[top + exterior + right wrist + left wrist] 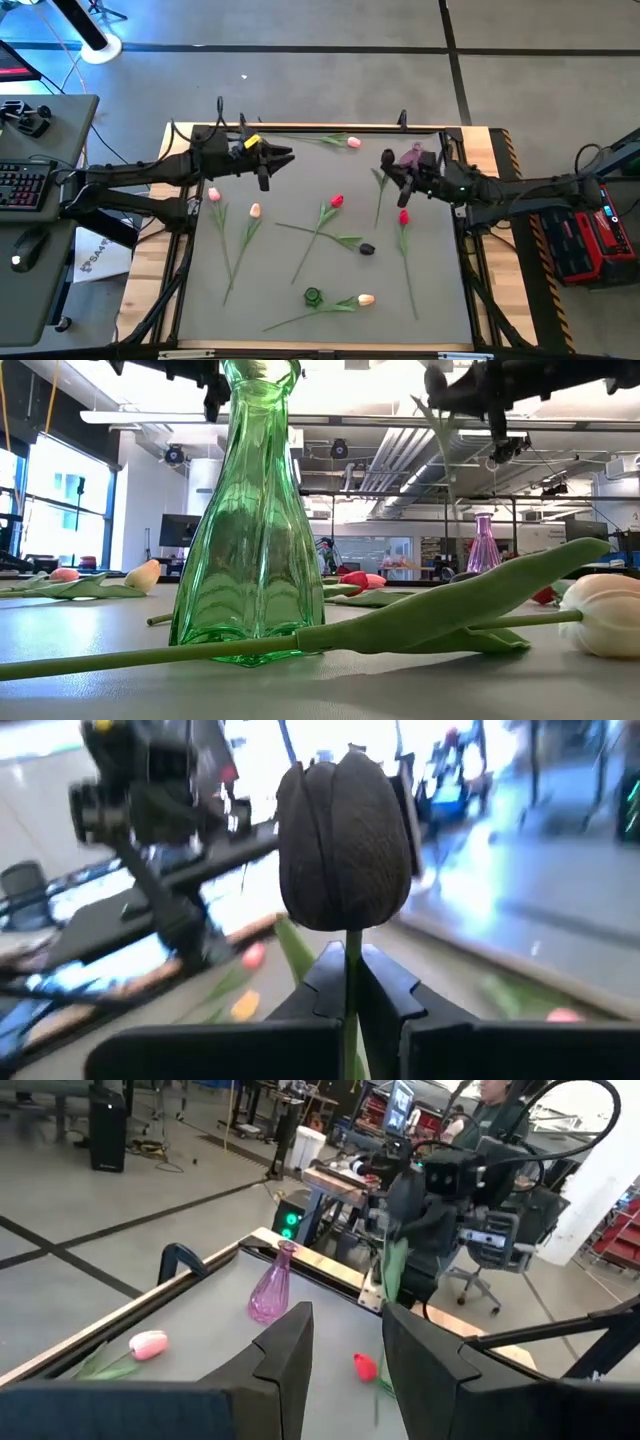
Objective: Sort flowers into vase by color
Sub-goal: Put the right black flower into the violet vase
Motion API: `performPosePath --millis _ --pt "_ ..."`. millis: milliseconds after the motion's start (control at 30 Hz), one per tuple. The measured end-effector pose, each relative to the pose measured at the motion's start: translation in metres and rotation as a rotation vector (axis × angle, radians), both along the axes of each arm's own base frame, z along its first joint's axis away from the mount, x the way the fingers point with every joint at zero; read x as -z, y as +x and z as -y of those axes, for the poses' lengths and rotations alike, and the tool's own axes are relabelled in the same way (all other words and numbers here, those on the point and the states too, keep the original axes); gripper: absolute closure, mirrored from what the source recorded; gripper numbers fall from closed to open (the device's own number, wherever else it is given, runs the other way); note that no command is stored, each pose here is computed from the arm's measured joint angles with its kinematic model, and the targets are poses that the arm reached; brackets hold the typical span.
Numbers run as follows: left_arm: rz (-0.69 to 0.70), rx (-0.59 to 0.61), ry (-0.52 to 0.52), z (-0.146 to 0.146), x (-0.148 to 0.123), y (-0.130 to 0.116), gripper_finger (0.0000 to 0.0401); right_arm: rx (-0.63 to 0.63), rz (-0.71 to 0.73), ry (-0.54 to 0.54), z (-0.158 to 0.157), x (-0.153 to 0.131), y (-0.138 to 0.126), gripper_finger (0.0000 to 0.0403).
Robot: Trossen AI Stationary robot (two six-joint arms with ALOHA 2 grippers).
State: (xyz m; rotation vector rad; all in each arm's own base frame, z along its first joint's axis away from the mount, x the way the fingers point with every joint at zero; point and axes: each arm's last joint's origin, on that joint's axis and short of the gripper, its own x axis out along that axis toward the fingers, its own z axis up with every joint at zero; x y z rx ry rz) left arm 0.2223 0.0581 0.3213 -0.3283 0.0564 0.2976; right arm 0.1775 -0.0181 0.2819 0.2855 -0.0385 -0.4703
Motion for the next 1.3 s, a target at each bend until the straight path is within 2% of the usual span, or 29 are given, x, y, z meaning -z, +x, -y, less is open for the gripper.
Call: performPosePath --millis 300,567,667,900,1167,1300 --pt "0.001 0.02 -0.009 0.005 0.0 0.001 0.0288 0.291 0.139 -0.162 0.006 -0.029 -0.024 0.0402" --pt "0.054 0.012 -0.05 0.004 -0.004 0.001 0.0288 0.419 0.19 -0.217 0.018 -0.049 -0.044 0.0402" --pt "0.066 0.009 -0.046 0.004 -0.006 -0.002 0.0288 0.445 0.155 -0.237 0.022 -0.066 -0.047 0.0402" --pt "0.072 0.012 -0.02 0.005 -0.009 -0.005 0.0288 0.496 -0.033 -0.262 0.032 -0.103 -0.052 0.0402" --pt "0.065 0.013 -0.021 0.005 -0.009 -0.005 0.0288 0.585 -0.068 -0.331 0.039 -0.135 -0.065 0.0402" --pt "0.065 0.012 -0.021 0.005 -0.009 -0.005 0.0288 0.615 -0.073 -0.341 0.044 -0.137 -0.068 0.0402"
